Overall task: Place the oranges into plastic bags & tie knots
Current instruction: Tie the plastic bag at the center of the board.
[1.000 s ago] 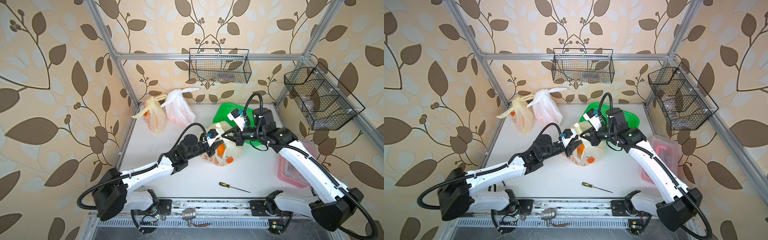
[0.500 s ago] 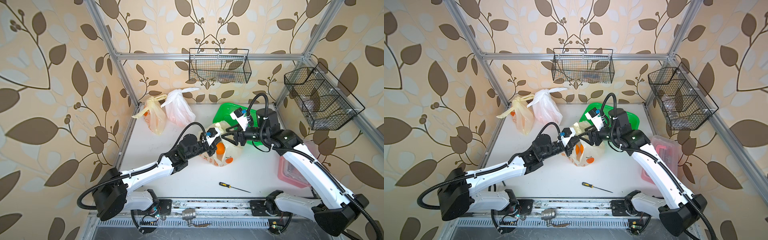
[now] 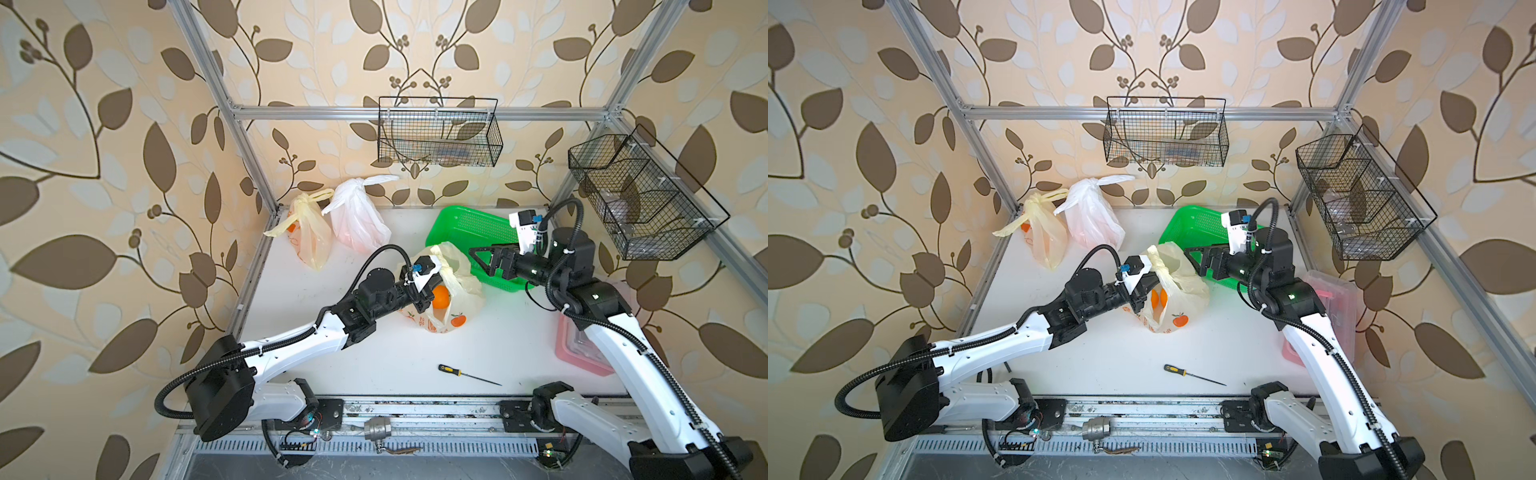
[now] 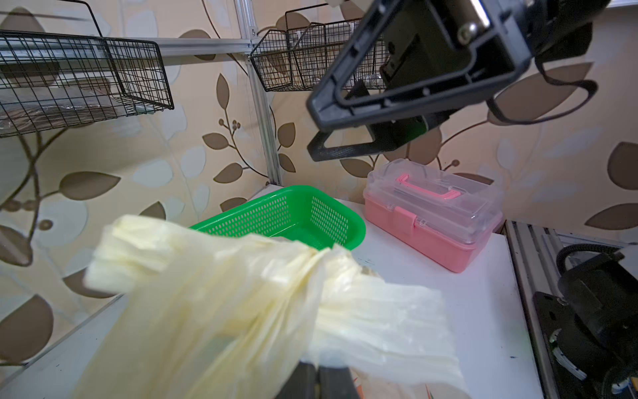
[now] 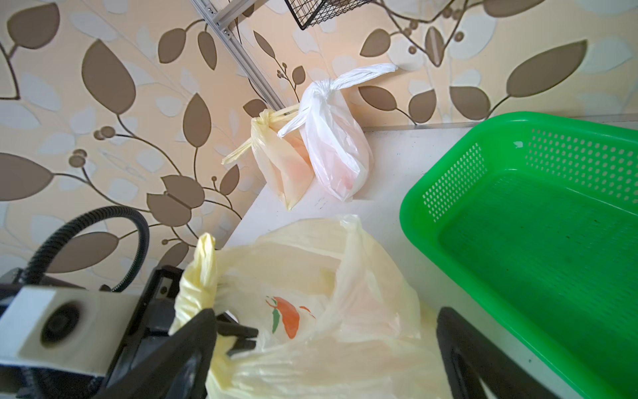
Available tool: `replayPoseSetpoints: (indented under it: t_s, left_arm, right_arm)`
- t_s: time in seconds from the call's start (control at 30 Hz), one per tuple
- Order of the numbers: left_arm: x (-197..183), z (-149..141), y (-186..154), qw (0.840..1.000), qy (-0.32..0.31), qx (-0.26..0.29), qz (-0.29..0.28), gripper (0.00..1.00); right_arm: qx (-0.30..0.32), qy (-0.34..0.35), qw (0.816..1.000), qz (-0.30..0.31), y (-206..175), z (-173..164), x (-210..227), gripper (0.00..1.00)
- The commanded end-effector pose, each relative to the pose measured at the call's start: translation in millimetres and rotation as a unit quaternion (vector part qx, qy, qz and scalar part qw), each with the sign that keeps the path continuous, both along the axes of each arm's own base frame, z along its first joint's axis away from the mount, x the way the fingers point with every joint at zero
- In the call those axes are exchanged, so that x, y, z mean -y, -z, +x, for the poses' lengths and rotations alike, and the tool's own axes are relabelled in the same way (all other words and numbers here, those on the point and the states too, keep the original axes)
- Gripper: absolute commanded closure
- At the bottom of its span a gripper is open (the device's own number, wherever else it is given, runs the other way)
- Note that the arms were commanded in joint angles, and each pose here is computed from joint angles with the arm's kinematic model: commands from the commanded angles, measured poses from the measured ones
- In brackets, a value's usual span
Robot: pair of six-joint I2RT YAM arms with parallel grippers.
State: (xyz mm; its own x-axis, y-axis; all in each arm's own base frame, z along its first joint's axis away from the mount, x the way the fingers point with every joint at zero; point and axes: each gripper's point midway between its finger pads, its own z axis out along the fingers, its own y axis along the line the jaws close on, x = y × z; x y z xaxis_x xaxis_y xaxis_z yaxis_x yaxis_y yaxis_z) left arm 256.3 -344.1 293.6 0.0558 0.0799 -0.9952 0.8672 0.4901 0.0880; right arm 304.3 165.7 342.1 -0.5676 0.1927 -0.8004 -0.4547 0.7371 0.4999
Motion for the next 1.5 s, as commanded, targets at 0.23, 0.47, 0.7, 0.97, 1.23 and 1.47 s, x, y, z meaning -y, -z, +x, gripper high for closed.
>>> replayPoseSetpoints:
  t_s: [0.23,0.47,0.7,0.97,1.23,1.47]
  left_arm:
    - [2.4,-2.7,-25.9,0.999,0.012,0.028,-0.024,1.00]
    - [1.9,-3.8,-24.8,0.999,0.014,0.028,-0.025,1.00]
    - [0.0,-5.0,-24.7,0.999,0.013,0.029,-0.024,1.00]
    - [-1.3,-5.4,-23.0,0.999,0.011,0.031,-0.020,1.00]
    - [-3.9,-5.4,-21.5,0.999,0.006,0.029,-0.019,1.00]
    - [-25.1,-10.7,-33.4,0.999,-0.025,-0.023,-0.036,1.00]
  right_arm:
    - [-0.127,-0.074,0.982,-0.118,-5.6,4.0,-73.5,0.17]
    - [-0.145,-0.077,0.971,-0.175,2.4,10.9,-87.2,0.25]
    - [-0.154,-0.089,0.967,-0.184,6.1,9.5,-93.6,0.44]
    - [-0.158,-0.112,0.965,-0.175,7.0,2.9,-103.7,0.62]
    - [-0.148,-0.103,0.969,-0.169,1.6,6.0,-101.4,0.96]
    - [-0.079,0.026,0.976,-0.200,-10.1,35.1,-49.0,1.00]
